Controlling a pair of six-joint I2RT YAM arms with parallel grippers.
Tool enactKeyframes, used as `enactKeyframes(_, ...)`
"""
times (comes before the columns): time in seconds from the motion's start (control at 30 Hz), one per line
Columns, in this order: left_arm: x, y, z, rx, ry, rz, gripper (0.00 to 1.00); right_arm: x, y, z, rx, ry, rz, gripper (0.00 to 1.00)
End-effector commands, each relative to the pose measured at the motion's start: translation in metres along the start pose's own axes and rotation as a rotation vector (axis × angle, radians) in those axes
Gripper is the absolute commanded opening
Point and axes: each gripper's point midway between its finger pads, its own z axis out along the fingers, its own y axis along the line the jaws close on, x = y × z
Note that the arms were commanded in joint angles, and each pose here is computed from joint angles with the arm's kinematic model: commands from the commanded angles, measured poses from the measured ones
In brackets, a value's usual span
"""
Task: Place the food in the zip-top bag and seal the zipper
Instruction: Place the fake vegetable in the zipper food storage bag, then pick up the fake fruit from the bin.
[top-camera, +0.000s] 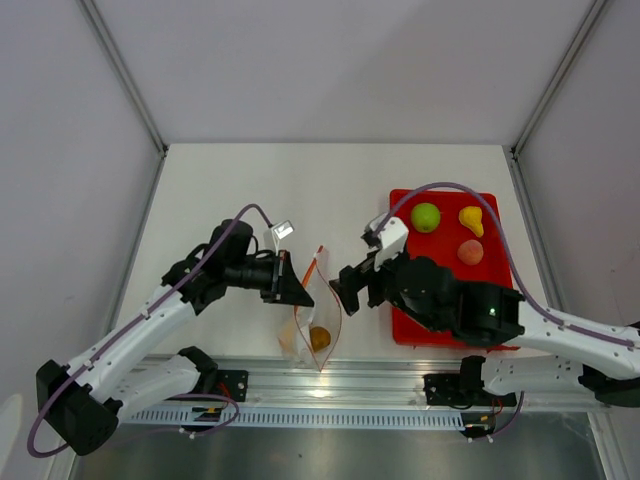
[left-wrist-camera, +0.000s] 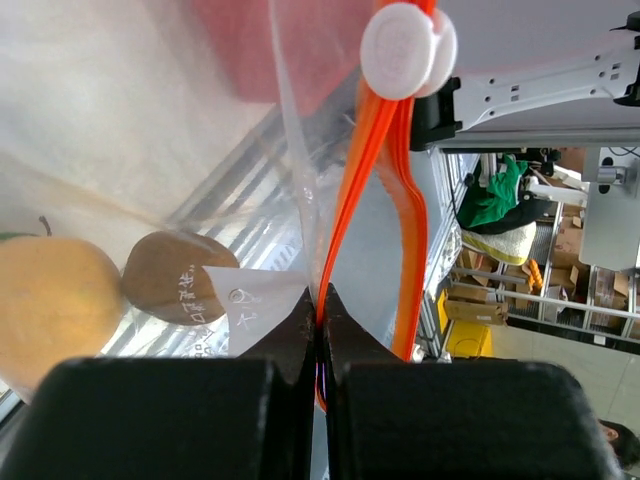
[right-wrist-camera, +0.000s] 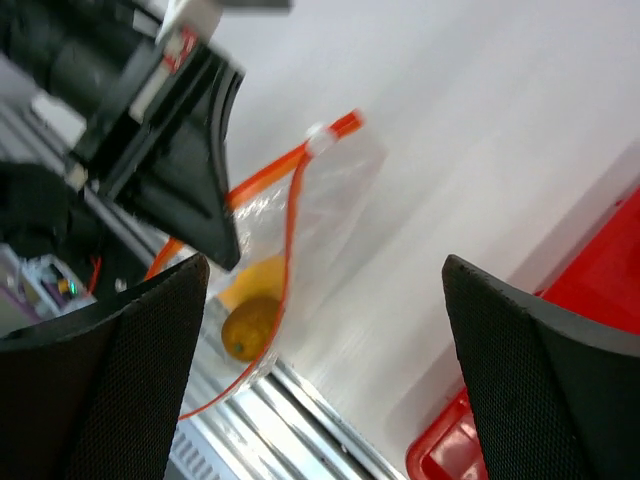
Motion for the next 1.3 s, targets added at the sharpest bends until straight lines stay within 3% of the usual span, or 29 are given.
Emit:
enactKeyframes(0.0, 0.003, 0.004, 0.0, 0.0, -0.013, 0.017, 0.0, -0.043, -0.033, -0.02, 0.156, -0.198, 0.138, 0.99)
enactKeyframes(0.23, 0.008, 0.009, 0.003, 0.004, -0.006, 0.003, 0.01, -0.046, -0.131, -0.047, 0.63, -0.323, 0.24, 0.99)
enactKeyframes(0.37, 0.009, 0.008, 0.001, 0.006, -0.007, 0.005, 0.01, -0.025, -0.2, -0.059, 0.886, -0.266, 0.265, 1.0)
enactKeyframes(0.6, 0.013, 0.013, 0.001, -0.009, -0.002, -0.001, 0.01, 0.025, -0.288, -0.078, 1.137, -0.135, 0.365, 0.99)
enactKeyframes(0.7, 0.013, 0.014, 0.003, -0.006, -0.003, -0.01, 0.01, 0.043, -0.323, -0.086, 1.215, -0.092, 0.435, 0.99)
enactKeyframes(1.0, 0.012, 0.011, 0.001, -0.003, -0.014, -0.021, 0.01, 0.076, -0.384, -0.04, 1.135, 0.038, 0.628, 0.99)
enactKeyframes(1.17, 0.015, 0.011, -0.004, -0.012, -0.021, -0.016, 0.01, 0.112, -0.391, -0.022, 1.195, 0.178, 0.744, 0.99)
enactKeyframes(1.27, 0.019, 0.015, -0.003, -0.022, -0.013, -0.018, 0.01, 0.134, -0.384, -0.012, 1.19, 0.233, 0.723, 0.99)
